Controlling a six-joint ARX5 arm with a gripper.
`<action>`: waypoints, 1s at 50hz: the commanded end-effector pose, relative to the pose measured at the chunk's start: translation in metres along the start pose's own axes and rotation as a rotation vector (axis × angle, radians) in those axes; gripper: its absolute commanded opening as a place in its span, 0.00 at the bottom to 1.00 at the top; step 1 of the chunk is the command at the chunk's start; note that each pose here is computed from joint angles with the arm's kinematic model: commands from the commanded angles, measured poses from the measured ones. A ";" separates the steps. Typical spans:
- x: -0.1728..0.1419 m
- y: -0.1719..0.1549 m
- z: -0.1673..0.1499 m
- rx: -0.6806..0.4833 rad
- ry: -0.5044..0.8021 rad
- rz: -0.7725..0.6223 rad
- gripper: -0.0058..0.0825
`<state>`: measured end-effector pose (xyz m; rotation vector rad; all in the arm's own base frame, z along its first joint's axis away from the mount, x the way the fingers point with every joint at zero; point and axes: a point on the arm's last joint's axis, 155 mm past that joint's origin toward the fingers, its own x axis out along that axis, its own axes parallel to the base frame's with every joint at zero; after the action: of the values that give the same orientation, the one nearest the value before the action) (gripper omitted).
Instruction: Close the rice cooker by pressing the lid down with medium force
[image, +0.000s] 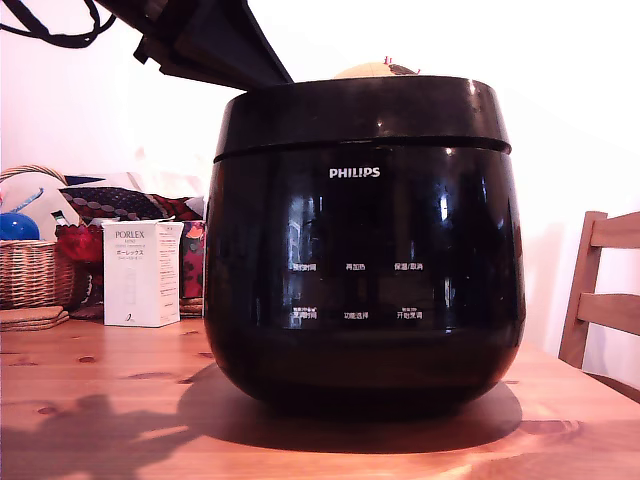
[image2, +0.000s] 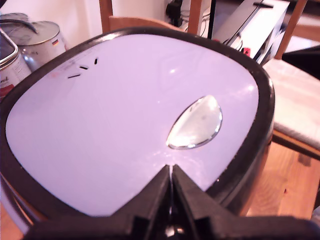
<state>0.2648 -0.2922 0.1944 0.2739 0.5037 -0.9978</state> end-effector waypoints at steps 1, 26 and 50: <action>0.023 -0.016 -0.129 -0.080 0.361 -0.046 0.05; 0.027 -0.020 -0.142 -0.068 0.365 -0.036 0.05; 0.026 -0.009 -0.077 -0.098 0.130 0.008 0.05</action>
<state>0.2619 -0.3046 0.2002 0.1935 0.4218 -0.9928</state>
